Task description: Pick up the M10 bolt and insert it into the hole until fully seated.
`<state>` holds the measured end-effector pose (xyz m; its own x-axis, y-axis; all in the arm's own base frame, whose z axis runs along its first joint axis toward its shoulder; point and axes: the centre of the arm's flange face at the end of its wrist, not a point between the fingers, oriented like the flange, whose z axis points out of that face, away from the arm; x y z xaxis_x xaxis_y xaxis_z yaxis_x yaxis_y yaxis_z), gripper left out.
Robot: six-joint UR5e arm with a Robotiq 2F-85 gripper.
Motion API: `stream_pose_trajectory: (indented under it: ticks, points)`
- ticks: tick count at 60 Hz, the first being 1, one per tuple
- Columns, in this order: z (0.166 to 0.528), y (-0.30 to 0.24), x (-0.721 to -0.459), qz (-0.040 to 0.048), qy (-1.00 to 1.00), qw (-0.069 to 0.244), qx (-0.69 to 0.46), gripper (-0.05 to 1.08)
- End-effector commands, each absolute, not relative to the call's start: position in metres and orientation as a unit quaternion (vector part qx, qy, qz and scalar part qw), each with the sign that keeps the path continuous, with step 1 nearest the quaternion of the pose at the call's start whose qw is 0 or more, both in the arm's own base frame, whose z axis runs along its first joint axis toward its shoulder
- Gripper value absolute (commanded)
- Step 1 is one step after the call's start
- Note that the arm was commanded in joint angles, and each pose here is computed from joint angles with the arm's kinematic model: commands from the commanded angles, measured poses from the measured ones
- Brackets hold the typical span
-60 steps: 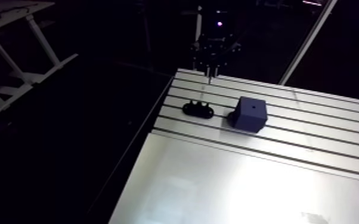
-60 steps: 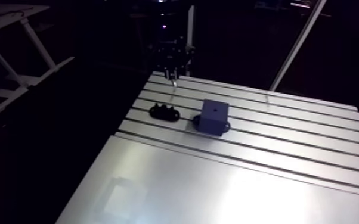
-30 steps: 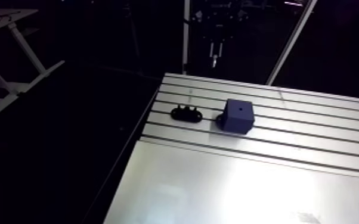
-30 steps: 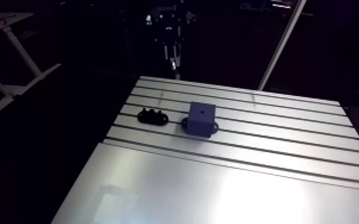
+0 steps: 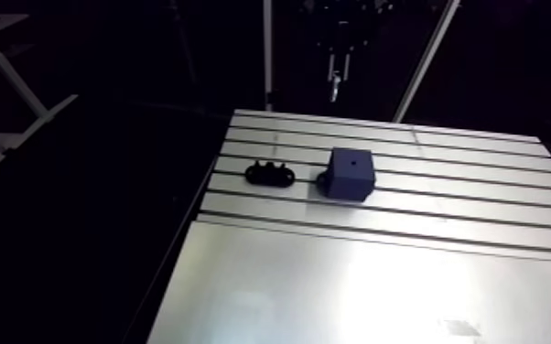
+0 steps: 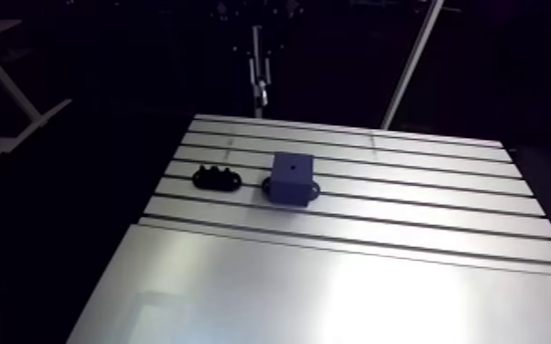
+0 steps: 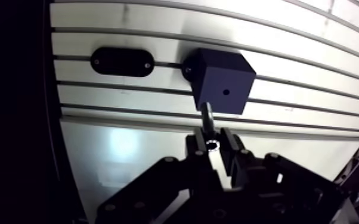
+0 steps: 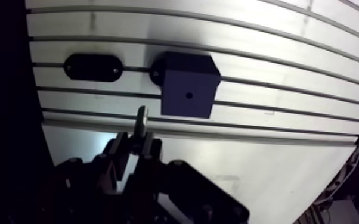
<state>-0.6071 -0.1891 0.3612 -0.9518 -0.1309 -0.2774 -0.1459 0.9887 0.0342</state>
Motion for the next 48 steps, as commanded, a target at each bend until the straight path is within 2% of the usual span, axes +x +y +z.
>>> stream_pose_trajectory:
  ticks: [1,48]
  points:
    - [0.342,-0.17,-0.61,0.0194,0.982,0.171,-0.072,1.08]
    - [0.313,-0.155,-0.598,0.0233,0.975,0.21,-0.065,1.08]
